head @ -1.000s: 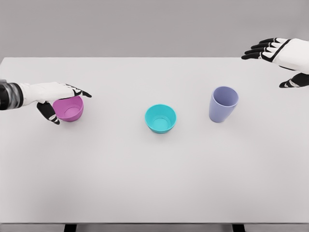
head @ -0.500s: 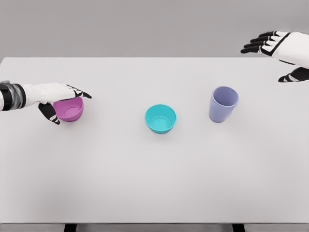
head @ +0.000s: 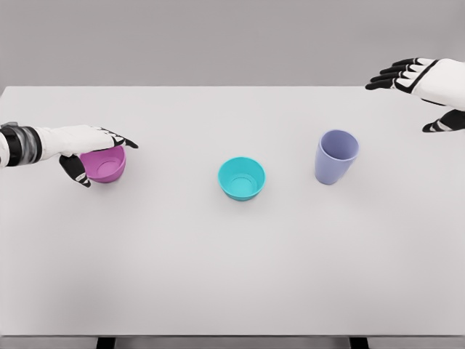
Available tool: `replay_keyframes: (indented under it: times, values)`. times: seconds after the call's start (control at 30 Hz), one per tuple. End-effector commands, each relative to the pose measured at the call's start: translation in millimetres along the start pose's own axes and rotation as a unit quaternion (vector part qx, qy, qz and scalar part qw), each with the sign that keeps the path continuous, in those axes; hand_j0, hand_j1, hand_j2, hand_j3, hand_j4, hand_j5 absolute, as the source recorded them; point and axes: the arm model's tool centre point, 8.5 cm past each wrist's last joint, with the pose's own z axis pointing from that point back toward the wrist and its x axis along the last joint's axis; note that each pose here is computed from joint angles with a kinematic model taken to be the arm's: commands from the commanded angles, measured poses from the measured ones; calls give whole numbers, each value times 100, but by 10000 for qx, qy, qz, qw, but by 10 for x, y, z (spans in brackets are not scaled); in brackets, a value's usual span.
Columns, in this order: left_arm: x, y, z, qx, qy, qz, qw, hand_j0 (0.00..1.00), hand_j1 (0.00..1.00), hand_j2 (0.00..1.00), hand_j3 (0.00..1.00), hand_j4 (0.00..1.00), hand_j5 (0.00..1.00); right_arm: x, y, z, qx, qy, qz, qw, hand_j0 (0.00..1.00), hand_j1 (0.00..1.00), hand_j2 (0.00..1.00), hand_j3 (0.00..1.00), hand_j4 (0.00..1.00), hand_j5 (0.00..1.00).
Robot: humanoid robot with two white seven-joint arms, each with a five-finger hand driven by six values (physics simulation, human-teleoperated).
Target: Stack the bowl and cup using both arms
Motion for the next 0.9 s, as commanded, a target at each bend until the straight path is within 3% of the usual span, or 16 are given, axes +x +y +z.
replay_keyframes:
  times: [0.0, 0.43, 0.67, 0.87]
  values:
    - [-12, -3, 1, -2, 21, 3, 10000, 100, 100, 100, 100, 100, 100, 6, -1, -16, -44, -19, -41, 10000, 100, 100, 100, 100, 100, 100]
    - [-46, -37, -72, -43, 84, 43, 9999, 100, 100, 100, 100, 100, 100, -21, -79, 34, -71, 46, 40, 10000, 100, 100, 100, 100, 100, 100]
    - [-56, -68, -75, -71, 111, 76, 9999, 79, 79, 79, 79, 79, 79, -24, -84, 41, -73, 55, 46, 9999, 100, 100, 100, 100, 100, 100]
    - [-58, -49, -69, -51, 115, 70, 9999, 74, 74, 74, 74, 74, 74, -23, -89, 37, -83, 51, 48, 9999, 100, 100, 100, 100, 100, 100]
